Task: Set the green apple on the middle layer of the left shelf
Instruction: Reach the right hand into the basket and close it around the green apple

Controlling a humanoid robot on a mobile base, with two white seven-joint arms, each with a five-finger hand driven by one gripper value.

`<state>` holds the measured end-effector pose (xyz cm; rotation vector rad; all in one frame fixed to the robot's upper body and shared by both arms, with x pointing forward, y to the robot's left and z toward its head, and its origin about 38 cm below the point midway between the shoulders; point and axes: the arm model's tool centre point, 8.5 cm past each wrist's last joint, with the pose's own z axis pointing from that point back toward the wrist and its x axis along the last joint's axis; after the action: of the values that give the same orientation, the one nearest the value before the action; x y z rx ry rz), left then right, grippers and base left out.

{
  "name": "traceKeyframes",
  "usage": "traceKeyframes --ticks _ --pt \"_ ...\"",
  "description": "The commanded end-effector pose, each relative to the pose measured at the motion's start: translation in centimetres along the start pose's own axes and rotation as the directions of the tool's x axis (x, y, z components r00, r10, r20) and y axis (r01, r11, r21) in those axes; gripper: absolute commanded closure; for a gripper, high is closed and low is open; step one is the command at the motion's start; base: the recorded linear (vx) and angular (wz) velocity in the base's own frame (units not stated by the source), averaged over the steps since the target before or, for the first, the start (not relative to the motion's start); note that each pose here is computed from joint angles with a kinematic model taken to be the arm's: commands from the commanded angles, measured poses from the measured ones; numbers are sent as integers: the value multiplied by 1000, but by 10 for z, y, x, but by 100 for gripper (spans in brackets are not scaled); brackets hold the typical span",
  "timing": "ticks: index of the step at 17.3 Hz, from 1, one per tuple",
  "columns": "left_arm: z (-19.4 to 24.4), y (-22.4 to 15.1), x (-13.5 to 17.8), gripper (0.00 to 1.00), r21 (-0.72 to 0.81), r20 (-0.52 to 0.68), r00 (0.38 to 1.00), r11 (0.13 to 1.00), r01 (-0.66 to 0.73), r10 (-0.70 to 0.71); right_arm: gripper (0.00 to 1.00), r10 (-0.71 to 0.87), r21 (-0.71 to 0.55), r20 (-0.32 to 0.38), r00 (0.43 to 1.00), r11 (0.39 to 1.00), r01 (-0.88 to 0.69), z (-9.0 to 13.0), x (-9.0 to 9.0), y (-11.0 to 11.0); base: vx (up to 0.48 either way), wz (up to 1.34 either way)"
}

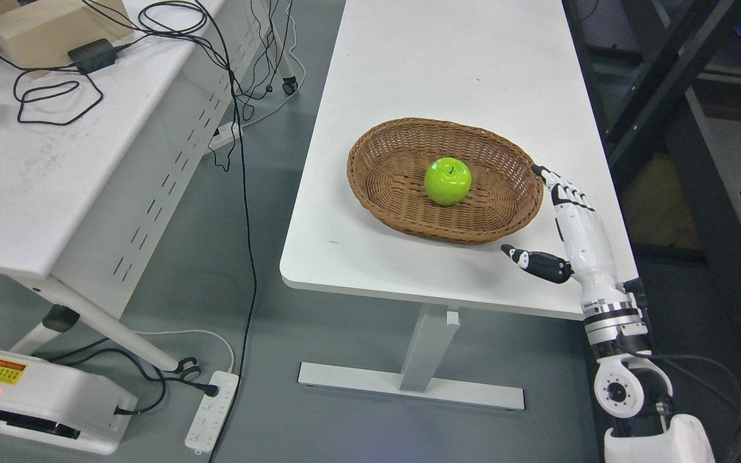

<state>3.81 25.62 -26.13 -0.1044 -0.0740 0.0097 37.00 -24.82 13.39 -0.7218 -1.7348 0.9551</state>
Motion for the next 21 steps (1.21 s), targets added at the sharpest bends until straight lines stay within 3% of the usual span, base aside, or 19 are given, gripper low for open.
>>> traceKeyframes --ticks 1,10,15,21 --pt "2 11 1 0 18 5 1000 1000 2 -2 0 -81 83 72 994 994 75 -9 41 39 205 36" --pt "2 11 1 0 18 5 1000 1000 2 -2 0 -79 176 54 995 982 69 -24 43 62 188 47" --pt "2 11 1 0 18 5 1000 1000 2 -2 0 -43 240 62 997 970 27 -16 41 82 116 62" --pt "2 11 1 0 18 5 1000 1000 2 -2 0 6 266 63 998 964 -23 -10 30 82 27 18"
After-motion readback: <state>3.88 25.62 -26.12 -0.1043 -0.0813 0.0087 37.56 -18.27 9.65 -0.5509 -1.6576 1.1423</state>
